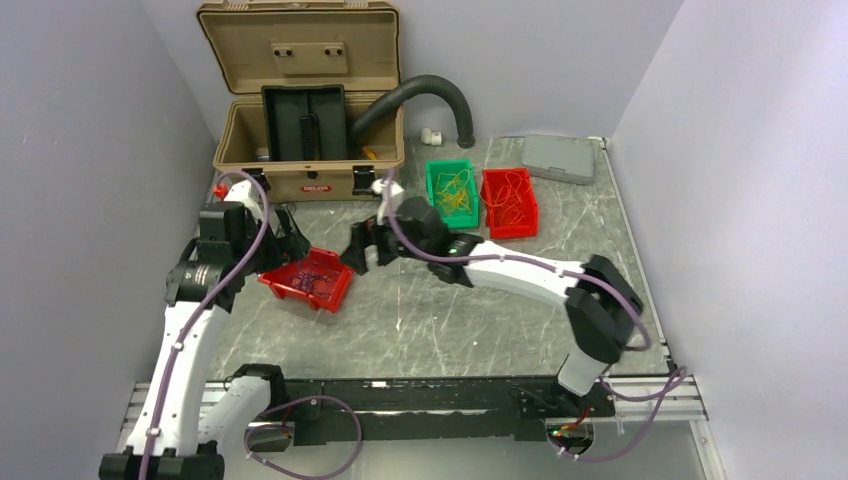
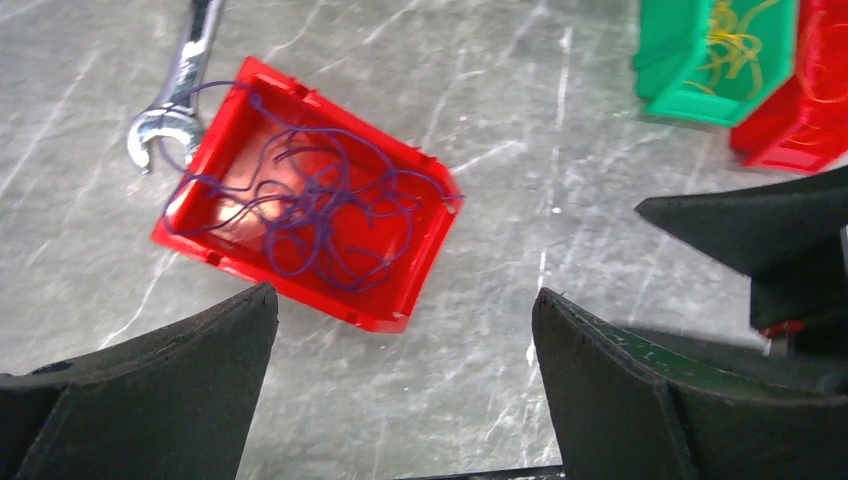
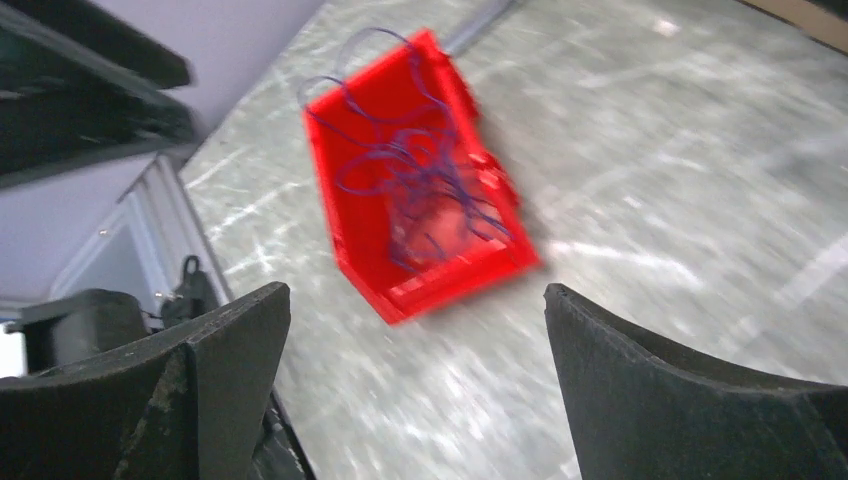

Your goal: Untangle the cables

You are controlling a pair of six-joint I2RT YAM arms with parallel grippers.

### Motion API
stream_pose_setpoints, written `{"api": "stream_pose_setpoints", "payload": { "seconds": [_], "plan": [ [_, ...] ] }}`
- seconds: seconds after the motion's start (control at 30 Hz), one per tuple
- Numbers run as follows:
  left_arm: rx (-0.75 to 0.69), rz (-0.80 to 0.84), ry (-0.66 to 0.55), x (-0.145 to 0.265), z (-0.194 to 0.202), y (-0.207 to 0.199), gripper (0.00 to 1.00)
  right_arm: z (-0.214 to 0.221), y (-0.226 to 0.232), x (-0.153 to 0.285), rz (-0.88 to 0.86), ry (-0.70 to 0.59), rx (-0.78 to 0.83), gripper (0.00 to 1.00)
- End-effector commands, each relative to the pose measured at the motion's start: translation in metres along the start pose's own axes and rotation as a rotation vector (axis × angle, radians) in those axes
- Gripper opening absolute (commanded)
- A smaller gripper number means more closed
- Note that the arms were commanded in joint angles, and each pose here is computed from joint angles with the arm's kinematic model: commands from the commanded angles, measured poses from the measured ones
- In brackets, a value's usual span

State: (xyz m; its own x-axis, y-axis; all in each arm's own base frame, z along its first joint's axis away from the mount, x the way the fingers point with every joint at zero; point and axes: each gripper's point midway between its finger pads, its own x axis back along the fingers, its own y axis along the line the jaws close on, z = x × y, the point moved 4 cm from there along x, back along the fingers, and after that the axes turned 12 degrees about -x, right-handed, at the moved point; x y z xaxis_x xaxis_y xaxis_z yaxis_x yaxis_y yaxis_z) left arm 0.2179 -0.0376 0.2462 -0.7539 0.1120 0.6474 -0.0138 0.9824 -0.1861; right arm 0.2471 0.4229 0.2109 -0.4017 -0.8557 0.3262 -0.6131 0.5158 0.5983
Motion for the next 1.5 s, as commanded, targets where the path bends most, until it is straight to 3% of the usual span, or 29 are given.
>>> {"api": "stream_pose_setpoints", "payload": {
  "seconds": [0.0,0.27,0.43,0.53,0.67,0.8,0.87,1.0,1.2,1.37,1.47],
  "plan": [
    [-0.039,0.172,-0.124,0.004,-0.011,-0.026,0.99,-0.03,-0.039,0.064,0.073,-0.139,-0.044,1.0],
    [-0.119,0.23,-0.172,-0.017,-0.011,-0.082,0.99,-0.045,-0.153,0.184,0.322,-0.249,-0.137,0.98],
    [-0.21,0.245,-0.233,-0.031,-0.02,-0.117,0.99,-0.053,-0.206,0.247,0.445,-0.415,-0.299,0.98],
    [-0.258,0.096,-0.31,-0.05,-0.02,-0.099,1.0,-0.055,-0.229,0.279,0.611,-0.589,-0.296,1.0],
    [-0.281,-0.164,-0.437,-0.075,-0.007,-0.054,0.99,-0.047,-0.237,0.309,0.722,-0.804,-0.111,1.0],
    [-0.342,-0.276,-0.61,-0.087,0.005,-0.028,0.99,-0.026,-0.257,0.321,0.844,-0.838,-0.011,1.0],
    [-0.376,-0.432,-0.631,-0.089,0.008,-0.002,0.99,-0.02,-0.267,0.322,0.894,-0.816,0.033,1.0],
    [-0.43,-0.56,-0.602,-0.105,0.014,0.04,0.99,-0.009,-0.284,0.318,0.936,-0.8,0.16,1.0],
    [-0.49,-0.374,-0.678,-0.124,0.02,0.044,0.99,-0.009,-0.304,0.319,1.019,-0.798,0.231,1.0],
    [-0.521,-0.409,-0.594,-0.142,0.007,0.051,0.99,0.01,-0.331,0.319,1.091,-0.83,0.135,1.0],
    [-0.535,-0.44,-0.669,-0.142,0.006,0.059,0.99,0.005,-0.334,0.312,1.069,-0.79,0.148,1.0]
  ]
}}
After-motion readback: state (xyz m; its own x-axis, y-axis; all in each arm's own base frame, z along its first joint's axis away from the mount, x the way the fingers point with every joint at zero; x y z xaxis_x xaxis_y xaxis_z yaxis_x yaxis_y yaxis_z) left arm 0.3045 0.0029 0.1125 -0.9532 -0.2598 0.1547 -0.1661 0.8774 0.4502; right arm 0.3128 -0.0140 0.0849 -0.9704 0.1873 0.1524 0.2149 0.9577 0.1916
